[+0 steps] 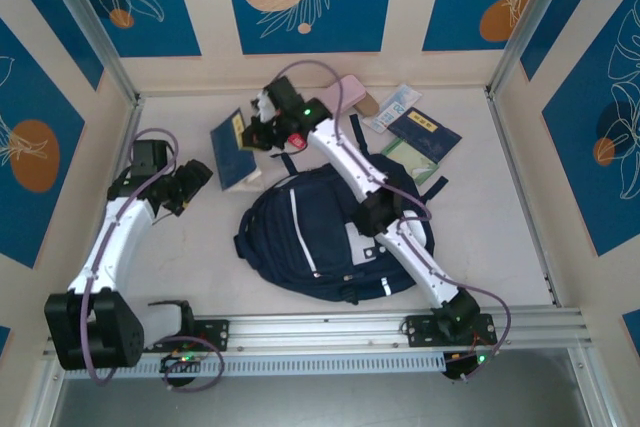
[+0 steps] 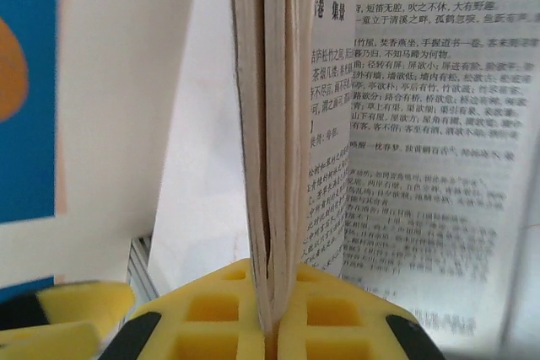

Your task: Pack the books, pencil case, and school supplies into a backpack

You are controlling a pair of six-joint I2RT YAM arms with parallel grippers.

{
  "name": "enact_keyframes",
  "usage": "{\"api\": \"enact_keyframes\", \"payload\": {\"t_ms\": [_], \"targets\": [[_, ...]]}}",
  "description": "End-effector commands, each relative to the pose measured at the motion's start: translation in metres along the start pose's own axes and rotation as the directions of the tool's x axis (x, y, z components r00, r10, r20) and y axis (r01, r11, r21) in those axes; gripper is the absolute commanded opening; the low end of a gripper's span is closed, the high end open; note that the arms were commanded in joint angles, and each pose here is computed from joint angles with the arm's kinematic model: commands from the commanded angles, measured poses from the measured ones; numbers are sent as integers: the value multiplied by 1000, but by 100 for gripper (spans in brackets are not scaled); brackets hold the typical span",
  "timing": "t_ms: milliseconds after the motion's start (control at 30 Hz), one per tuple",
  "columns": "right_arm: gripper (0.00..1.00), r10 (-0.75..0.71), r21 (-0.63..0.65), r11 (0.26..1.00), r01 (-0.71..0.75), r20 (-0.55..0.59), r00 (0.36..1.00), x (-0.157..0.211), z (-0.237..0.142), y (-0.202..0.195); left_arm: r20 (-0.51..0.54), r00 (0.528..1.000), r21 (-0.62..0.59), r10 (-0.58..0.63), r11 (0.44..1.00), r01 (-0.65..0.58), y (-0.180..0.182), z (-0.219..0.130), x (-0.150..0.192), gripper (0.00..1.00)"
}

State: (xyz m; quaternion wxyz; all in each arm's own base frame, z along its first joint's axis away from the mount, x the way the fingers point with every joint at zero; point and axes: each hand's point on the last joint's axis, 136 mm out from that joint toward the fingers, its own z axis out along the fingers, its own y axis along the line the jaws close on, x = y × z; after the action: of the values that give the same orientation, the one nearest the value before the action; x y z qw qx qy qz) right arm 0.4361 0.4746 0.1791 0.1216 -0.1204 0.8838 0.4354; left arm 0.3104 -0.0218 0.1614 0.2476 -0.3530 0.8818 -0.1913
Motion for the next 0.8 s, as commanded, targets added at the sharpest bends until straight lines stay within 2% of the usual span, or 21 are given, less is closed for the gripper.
{"api": "enact_keyframes", "payload": {"t_ms": [0,133,367,433,567,767], "targets": [[0,-122,71,991,111,185,975,-33,-83,42,-71,997,10,38,999,-38,-9,-8,19,76],[0,-194,194,969,150,229,954,-29,-128,53,-91,986,57,141,989,-136,-22,-21,34,76],[0,-275,405,901,159,247,929,-2,-210,62,-111,963,247,246,945,-213,-60,-27,61,77],[0,-287,440,883,164,229,930,11,-230,64,-108,952,351,287,907,-234,-77,-33,68,77],[0,-239,454,881,135,180,954,44,-263,65,-72,917,535,391,792,-295,-115,-55,83,77],[0,-201,415,900,137,114,973,84,-289,78,-4,902,696,431,649,-307,-164,-93,101,77]]}}
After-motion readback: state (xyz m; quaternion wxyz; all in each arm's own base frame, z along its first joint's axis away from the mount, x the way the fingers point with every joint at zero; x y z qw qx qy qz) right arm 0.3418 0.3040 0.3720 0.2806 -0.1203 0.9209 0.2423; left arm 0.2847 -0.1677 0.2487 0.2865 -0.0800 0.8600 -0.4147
